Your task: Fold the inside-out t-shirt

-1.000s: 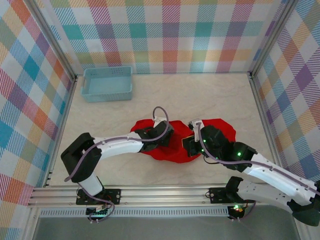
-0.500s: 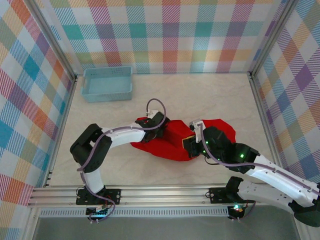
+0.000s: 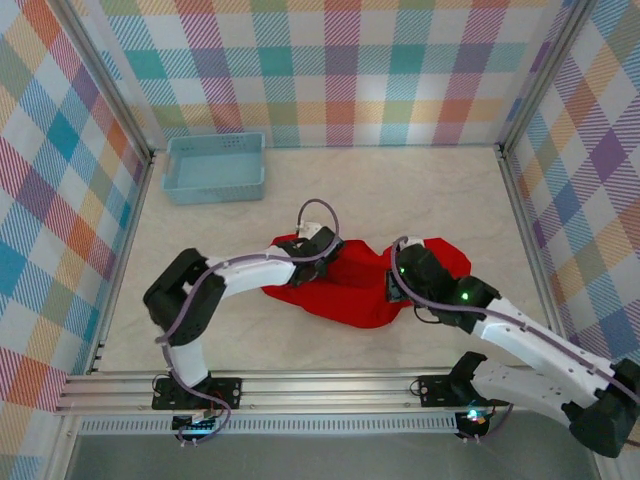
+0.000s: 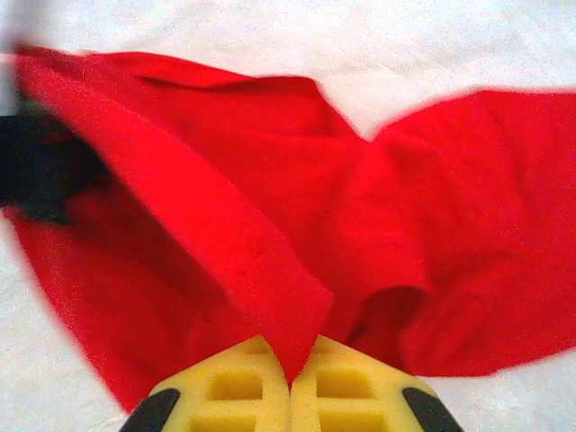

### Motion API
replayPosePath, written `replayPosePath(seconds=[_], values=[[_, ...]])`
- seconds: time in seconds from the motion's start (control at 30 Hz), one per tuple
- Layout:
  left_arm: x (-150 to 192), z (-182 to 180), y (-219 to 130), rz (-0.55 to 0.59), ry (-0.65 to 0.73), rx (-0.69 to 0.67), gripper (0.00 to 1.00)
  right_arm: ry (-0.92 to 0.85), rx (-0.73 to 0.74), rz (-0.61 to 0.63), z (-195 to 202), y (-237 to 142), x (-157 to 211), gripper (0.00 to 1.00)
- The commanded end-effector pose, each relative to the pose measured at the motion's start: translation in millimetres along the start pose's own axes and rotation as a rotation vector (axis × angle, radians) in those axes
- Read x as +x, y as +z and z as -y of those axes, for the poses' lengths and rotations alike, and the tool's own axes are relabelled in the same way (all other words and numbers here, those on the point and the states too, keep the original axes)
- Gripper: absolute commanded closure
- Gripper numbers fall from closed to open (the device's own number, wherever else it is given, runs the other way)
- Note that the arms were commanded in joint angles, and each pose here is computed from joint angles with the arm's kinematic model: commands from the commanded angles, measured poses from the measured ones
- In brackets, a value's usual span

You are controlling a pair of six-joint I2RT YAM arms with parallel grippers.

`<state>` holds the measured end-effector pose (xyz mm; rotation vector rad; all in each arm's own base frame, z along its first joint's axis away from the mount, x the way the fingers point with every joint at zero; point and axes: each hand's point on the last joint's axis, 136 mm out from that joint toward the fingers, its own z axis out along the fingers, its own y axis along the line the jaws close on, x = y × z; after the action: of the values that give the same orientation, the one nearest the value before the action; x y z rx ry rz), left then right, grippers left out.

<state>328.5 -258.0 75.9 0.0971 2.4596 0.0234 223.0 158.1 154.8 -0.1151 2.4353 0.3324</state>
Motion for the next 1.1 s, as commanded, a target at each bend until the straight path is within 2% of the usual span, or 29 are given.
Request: replayPosePath(seconds=[0.0,0.2,0.43,0.53,0.63,0.73,0.9,0.97,1.0,1.07], values=[[-15,23,-64,0.109,0.052,0.140,1.00,0.107,0.054,-0.094,22,20,19,1.00],[13,33,-103,0.094,0.056,0.348,1.00,0.123,0.150,-0.121,37,32,13,1.00],[34,38,-145,0.174,0.023,0.689,1.00,0.232,0.206,-0.216,63,52,19,1.00],[42,26,-146,0.190,0.005,0.710,1.00,0.256,0.203,-0.256,71,64,21,1.00],[47,18,-143,0.175,-0.001,0.715,1.00,0.238,0.191,-0.239,70,68,17,1.00],[47,8,-145,0.182,-0.019,0.728,1.00,0.227,0.289,-0.225,91,65,9,1.00],[37,-18,-147,0.206,-0.129,0.753,1.00,0.274,0.325,-0.208,116,59,0,1.00],[36,-28,-138,0.193,-0.184,0.744,1.00,0.255,0.288,-0.196,111,58,-3,1.00],[39,-31,-129,0.169,-0.201,0.724,1.00,0.239,0.225,-0.184,100,59,-5,1.00],[49,-28,-112,0.096,-0.171,0.683,0.98,0.198,0.158,-0.159,82,56,-7,1.00]])
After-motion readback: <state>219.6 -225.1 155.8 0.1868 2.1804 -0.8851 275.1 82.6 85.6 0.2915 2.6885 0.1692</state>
